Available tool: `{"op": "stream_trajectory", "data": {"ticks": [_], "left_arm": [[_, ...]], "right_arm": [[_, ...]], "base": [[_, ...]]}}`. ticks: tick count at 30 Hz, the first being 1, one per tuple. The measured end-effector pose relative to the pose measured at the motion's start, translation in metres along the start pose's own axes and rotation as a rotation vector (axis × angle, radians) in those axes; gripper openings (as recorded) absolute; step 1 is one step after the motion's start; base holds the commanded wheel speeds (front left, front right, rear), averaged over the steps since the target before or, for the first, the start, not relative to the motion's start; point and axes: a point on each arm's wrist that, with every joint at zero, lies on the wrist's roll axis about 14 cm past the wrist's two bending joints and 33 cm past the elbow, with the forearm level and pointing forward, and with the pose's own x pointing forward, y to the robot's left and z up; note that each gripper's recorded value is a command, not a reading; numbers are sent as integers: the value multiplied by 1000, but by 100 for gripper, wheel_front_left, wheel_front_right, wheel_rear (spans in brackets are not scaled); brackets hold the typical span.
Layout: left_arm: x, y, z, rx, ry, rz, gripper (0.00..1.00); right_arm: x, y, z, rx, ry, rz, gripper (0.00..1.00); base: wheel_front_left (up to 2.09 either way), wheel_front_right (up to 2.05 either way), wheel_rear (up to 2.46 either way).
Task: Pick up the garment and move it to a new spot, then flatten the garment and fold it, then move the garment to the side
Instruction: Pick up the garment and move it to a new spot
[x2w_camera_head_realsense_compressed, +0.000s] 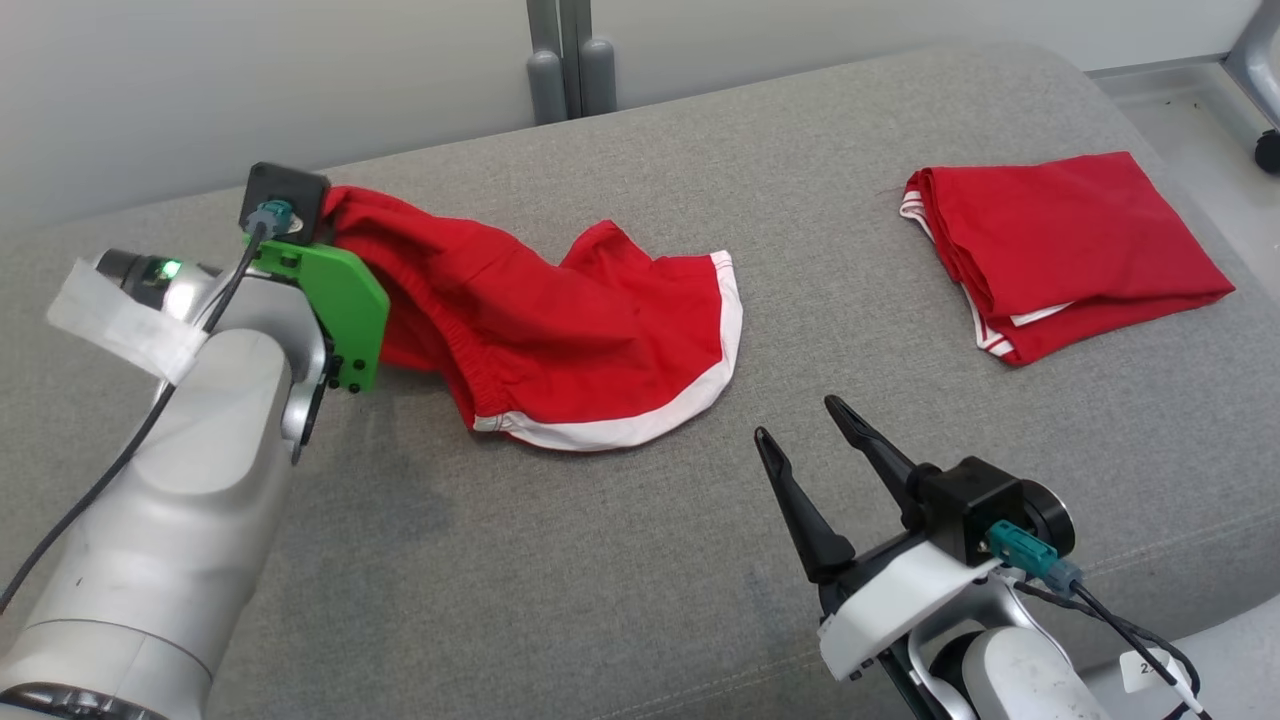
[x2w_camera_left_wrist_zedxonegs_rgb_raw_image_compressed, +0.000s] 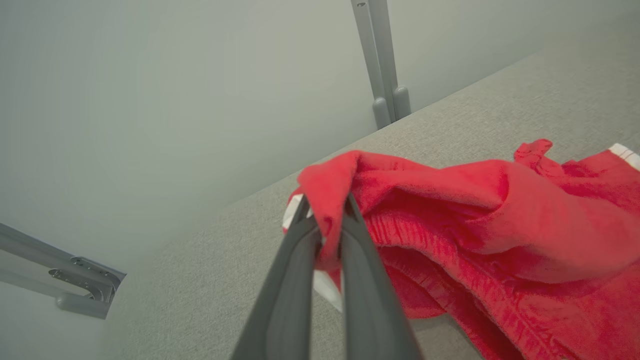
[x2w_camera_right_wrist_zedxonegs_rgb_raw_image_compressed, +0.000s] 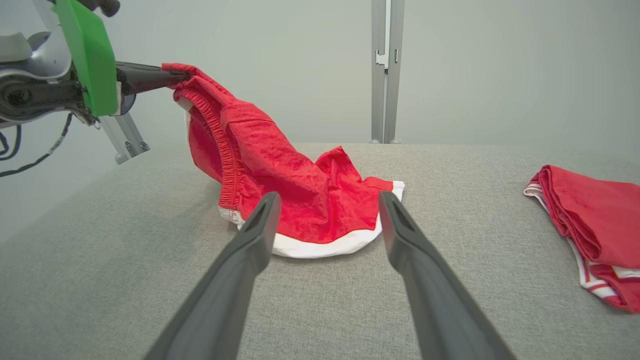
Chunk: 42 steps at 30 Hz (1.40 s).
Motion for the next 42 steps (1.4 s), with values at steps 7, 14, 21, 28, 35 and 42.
{"op": "stream_trajectory", "data": {"ticks": [7,14,21,28,35,42], "left_arm": [[-3,39,-54,-6,153,134,31],[-17,45,-78,-122,211,137,100],[-37,23,-92,-235,237,62,100],[-54,-11,-92,-347,188,-13,100],[-72,-20,-57,-510,-117,20,100],[-116,-8,-28,-576,-343,71,100]], "right_arm": [[1,-3,-7,4,20,-7,100],[1,-4,-4,-7,14,-11,100],[-3,-6,2,-9,1,-18,100],[-4,-2,10,-7,-25,-9,100],[-12,-16,12,46,-57,-55,100],[-18,-42,8,100,-88,-131,100]], "base": [[0,0,0],[0,0,0],[0,0,0],[0,0,0],[0,0,0],[0,0,0]]}}
